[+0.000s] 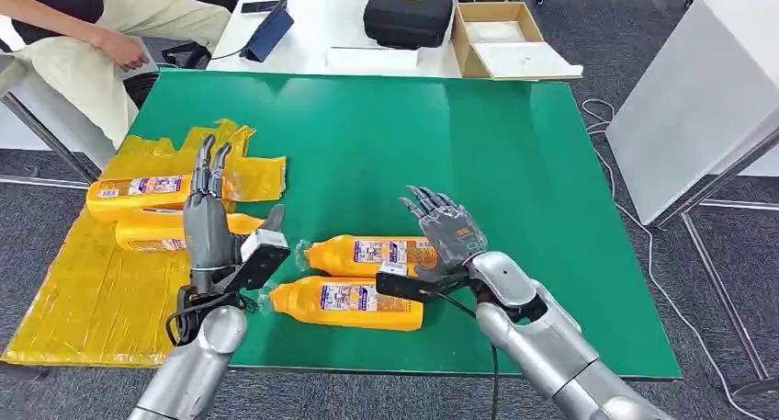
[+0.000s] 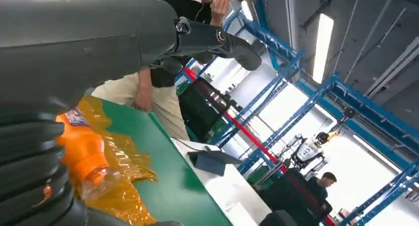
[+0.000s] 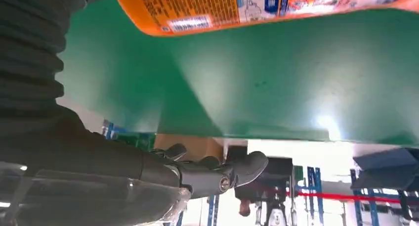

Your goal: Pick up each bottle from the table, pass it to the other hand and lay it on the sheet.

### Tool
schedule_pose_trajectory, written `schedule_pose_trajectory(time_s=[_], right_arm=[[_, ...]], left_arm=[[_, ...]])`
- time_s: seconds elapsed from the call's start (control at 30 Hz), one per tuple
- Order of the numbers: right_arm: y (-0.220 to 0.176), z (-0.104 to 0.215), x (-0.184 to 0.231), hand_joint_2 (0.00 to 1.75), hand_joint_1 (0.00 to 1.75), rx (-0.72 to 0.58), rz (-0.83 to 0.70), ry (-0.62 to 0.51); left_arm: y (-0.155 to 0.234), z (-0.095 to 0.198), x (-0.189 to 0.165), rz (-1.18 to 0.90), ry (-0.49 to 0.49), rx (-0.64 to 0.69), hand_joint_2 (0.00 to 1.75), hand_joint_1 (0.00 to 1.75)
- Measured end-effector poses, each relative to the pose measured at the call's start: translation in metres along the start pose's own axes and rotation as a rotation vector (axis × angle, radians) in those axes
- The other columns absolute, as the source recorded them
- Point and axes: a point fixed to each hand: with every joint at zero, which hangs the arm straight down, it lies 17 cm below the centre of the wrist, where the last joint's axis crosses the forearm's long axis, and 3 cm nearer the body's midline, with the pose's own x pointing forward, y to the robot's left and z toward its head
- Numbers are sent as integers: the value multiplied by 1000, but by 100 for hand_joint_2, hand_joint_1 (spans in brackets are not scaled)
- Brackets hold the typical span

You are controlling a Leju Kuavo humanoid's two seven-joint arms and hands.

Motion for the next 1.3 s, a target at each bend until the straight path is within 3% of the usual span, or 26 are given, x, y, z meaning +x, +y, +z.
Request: schedule_pose_trajectory(time_s=[0.63,1.3], right_arm=[[48,9,-8,175,0,100,-51,47],[60,4,-5,175,0,136,-65,56]], left_arm=[[-13,-5,14,43,-14,-6,175,0],[-15,-3,14,47,-8,-10,175,0]])
